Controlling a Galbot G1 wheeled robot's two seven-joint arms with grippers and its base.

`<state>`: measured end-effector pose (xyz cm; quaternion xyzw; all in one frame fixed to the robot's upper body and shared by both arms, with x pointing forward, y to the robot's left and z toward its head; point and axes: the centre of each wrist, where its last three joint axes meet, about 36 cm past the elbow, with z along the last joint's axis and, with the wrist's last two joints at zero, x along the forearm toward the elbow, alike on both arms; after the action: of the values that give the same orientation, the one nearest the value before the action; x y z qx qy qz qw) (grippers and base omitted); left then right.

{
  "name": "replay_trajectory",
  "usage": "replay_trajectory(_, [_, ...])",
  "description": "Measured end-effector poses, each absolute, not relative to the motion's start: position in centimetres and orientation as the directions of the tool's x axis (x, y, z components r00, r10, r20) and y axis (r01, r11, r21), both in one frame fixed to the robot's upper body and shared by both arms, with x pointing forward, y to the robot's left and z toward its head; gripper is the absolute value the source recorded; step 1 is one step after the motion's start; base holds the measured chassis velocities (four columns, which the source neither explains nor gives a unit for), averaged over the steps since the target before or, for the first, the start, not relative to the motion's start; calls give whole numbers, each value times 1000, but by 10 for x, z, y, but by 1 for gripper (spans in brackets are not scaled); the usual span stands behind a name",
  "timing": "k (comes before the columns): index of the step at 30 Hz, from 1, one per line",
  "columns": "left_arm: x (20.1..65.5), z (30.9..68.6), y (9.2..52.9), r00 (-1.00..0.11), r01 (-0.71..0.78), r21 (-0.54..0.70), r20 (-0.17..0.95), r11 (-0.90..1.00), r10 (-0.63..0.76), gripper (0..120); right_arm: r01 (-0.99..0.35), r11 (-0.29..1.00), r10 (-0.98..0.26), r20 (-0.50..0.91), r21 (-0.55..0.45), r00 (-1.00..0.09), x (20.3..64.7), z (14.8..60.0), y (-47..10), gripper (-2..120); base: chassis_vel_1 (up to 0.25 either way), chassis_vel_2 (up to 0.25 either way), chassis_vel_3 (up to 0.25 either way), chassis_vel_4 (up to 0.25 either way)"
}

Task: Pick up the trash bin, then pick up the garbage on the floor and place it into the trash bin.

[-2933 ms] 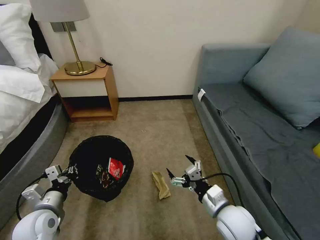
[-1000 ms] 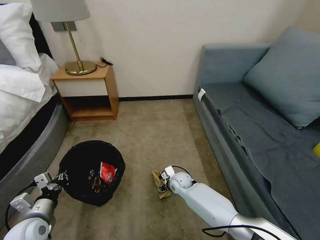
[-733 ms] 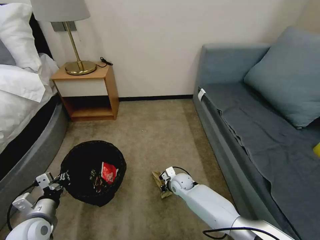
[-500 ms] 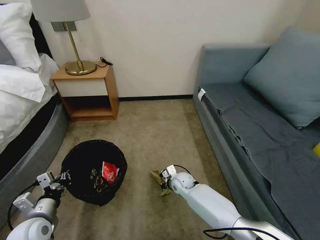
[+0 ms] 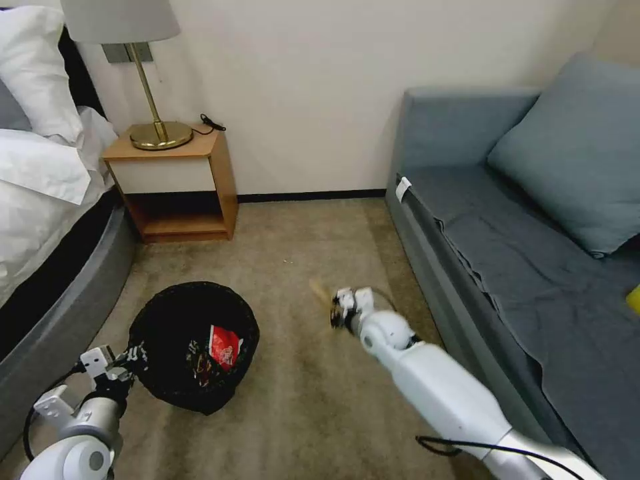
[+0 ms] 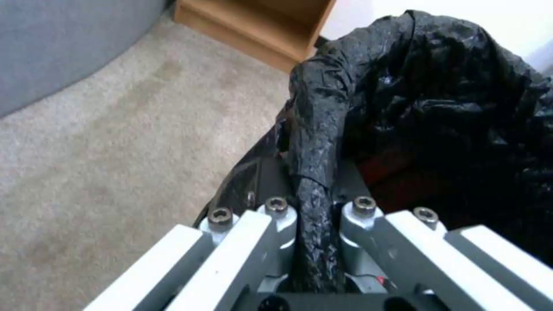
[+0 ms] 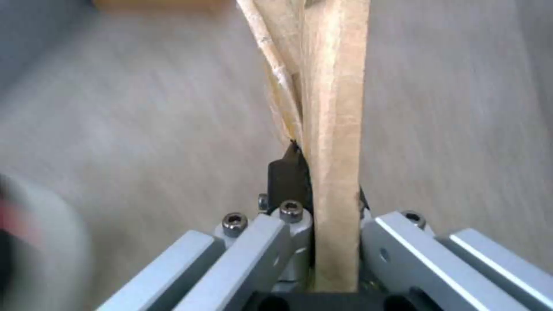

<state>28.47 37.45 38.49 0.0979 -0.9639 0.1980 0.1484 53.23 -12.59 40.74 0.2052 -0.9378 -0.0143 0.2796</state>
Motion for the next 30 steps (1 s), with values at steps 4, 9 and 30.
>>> replay_trajectory(4, [286, 381, 368, -935, -239, -344, 335, 908, -120, 4, -467, 862, -508, 355, 199, -785, 518, 468, -114, 0, 0, 0, 0, 0])
replay_trajectory(9, [289, 380, 361, -936, -224, -343, 335, 912, -104, 4, -590, 780, -626, 248, 208, -740, 491, 506, -88, 0, 0, 0, 0, 0])
replay_trajectory(30, [294, 384, 353, -940, -207, -359, 331, 910, -83, 4, -844, 523, -827, 311, 118, -469, 395, 460, 7, 0, 0, 0, 0, 0])
